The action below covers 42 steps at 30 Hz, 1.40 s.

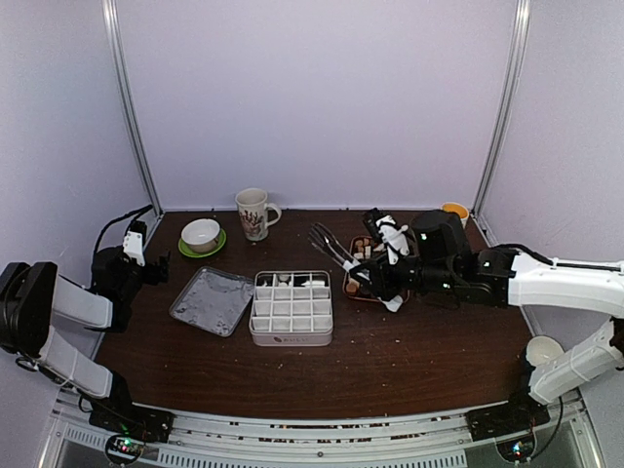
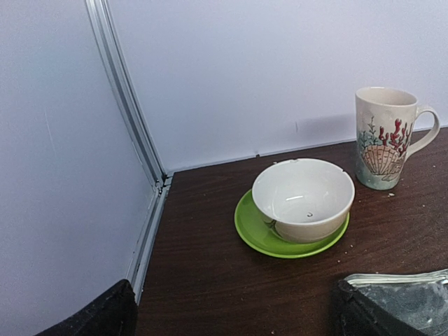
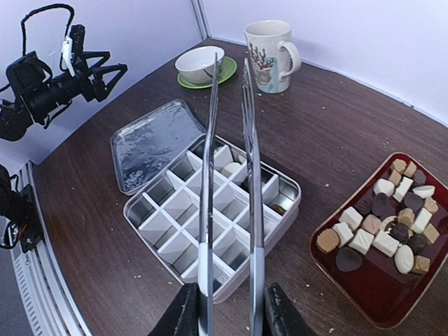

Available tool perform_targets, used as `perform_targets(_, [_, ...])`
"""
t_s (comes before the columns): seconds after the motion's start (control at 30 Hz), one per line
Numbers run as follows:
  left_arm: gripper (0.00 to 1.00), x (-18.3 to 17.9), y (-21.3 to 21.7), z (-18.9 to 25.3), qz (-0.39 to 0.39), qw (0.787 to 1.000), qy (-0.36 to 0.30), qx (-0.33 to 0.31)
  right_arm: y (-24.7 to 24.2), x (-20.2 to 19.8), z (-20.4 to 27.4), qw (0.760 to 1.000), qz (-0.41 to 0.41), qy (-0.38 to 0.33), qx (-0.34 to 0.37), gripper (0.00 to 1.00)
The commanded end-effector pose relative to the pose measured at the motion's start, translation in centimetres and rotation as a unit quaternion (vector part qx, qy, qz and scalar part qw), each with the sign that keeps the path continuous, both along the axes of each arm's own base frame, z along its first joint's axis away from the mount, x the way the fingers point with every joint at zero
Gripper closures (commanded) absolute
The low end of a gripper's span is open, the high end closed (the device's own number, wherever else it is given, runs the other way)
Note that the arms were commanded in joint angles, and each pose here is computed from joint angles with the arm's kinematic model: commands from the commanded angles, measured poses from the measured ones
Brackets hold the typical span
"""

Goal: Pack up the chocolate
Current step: Place the fake chocolate in the empty pocket of the box, then pick up the fake chocolate from the plate.

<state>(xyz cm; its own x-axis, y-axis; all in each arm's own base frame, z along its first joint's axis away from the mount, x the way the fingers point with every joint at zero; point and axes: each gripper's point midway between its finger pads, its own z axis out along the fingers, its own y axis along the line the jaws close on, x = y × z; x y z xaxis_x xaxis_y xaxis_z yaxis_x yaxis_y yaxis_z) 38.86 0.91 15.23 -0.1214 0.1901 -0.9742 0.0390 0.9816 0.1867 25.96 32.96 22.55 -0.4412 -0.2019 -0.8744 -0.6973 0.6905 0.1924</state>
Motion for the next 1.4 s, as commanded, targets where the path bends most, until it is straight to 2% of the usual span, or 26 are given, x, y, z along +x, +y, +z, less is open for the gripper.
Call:
perform_targets(0.0, [0.02,0.1,0.1,1.3,-0.003,1.0,-0.028,0.006,-3.1,-0.2,-0.7,0.999,-0.043,-0.016,-0.025,0.69])
perform_targets(0.1, [0.02,0.1,0.3,1.3,0.005,1.0,-0.026,0.003,-4.2,-0.7,-1.4,0.998,-0.059,-0.006,-0.026,0.7])
perform_targets(0.23, [0.02,0.2,2.7,1.2,0.074,0.997,-0.021,-0.015,-4.9,-1.3,-2.4,0.997,-0.067,0.019,-0.022,0.72])
perform_targets(0.47, [0.02,0.2,2.7,1.2,0.074,0.997,-0.023,-0.015,-7.6,-1.2,-3.6,0.991,-0.111,0.022,-0.074,0.72])
perform_targets(0.67, [0.02,0.2,2.7,1.2,0.075,0.997,-0.022,-0.014,-8.7,-1.2,-3.6,0.988,-0.131,0.022,-0.075,0.72])
perform_targets(0.8, [0.02,0.4,2.0,1.1,0.054,0.998,-0.017,-0.009,-9.0,-1.3,-4.0,0.987,-0.138,0.028,-0.081,0.72])
perform_targets(1.37, [0.02,0.4,2.0,1.1,0.054,0.998,-0.017,-0.009,-8.5,0.4,-5.5,0.983,-0.146,0.023,-0.113,0.75])
